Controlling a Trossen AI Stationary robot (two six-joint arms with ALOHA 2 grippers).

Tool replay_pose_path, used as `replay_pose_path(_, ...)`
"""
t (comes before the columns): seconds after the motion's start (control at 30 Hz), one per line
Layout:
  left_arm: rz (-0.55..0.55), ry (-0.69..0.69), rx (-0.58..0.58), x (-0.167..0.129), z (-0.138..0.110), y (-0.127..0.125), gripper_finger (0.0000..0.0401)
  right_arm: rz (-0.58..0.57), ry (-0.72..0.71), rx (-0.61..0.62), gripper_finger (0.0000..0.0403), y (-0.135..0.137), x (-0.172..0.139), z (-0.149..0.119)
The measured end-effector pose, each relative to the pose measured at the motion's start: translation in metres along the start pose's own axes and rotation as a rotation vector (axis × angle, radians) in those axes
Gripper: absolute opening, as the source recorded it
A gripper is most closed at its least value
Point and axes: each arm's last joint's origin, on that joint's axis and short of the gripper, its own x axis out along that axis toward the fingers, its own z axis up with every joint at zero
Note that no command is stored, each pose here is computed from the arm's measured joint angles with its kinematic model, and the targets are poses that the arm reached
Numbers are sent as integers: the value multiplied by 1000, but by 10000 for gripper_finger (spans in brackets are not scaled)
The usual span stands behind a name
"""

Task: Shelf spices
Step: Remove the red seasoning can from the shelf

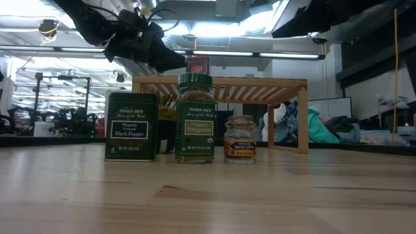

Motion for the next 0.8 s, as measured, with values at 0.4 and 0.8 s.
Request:
replay_pose_path(0.4,-9,-13,41,3,2,-3,219,-2,-6,2,292,0,0,1)
replay_pose_path(0.8,85,-1,82,2,3,0,219,-2,-6,2,292,0,0,1)
